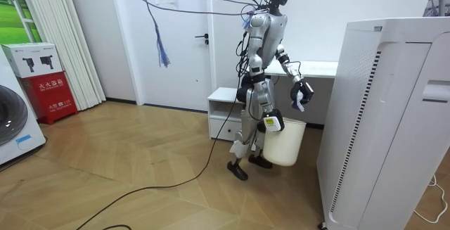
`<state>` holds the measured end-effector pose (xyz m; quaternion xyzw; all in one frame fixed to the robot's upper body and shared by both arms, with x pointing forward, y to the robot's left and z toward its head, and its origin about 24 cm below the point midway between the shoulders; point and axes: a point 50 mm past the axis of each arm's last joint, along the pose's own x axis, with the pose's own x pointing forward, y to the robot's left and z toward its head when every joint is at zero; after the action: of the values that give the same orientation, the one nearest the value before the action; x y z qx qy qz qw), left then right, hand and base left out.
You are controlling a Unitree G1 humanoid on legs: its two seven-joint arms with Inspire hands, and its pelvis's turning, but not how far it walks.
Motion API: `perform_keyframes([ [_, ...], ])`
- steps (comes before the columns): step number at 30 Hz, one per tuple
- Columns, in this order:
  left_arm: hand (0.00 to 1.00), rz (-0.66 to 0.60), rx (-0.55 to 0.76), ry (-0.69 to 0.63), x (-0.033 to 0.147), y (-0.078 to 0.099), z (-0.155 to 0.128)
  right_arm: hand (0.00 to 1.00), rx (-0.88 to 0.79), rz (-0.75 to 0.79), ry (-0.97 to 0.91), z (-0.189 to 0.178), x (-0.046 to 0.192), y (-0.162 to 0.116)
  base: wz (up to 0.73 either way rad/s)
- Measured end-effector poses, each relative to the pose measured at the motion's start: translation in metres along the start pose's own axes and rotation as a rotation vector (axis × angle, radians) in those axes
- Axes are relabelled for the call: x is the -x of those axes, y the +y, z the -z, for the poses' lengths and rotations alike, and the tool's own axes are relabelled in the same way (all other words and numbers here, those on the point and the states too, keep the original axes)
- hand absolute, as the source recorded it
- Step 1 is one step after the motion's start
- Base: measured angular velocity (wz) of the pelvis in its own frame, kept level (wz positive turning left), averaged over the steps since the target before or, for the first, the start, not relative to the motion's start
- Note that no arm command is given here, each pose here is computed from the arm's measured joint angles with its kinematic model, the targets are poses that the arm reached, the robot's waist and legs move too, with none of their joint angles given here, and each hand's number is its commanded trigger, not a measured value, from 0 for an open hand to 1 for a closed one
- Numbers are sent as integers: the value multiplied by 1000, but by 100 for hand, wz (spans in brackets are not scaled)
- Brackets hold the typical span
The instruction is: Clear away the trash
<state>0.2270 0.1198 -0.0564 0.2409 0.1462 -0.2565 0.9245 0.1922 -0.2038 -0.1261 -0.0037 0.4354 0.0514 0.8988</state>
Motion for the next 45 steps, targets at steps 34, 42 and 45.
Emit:
perform_keyframes([
  [34,0,104,-50,169,-11,-21,33,100,-54,-3,3,-14,-9,10,-2],
  [42,0,112,-40,189,-10,-25,37,100,-56,-11,10,-12,-9,10,0],
  [45,0,114,-38,204,-10,-26,39,100,-58,-16,17,-10,-9,11,0],
])
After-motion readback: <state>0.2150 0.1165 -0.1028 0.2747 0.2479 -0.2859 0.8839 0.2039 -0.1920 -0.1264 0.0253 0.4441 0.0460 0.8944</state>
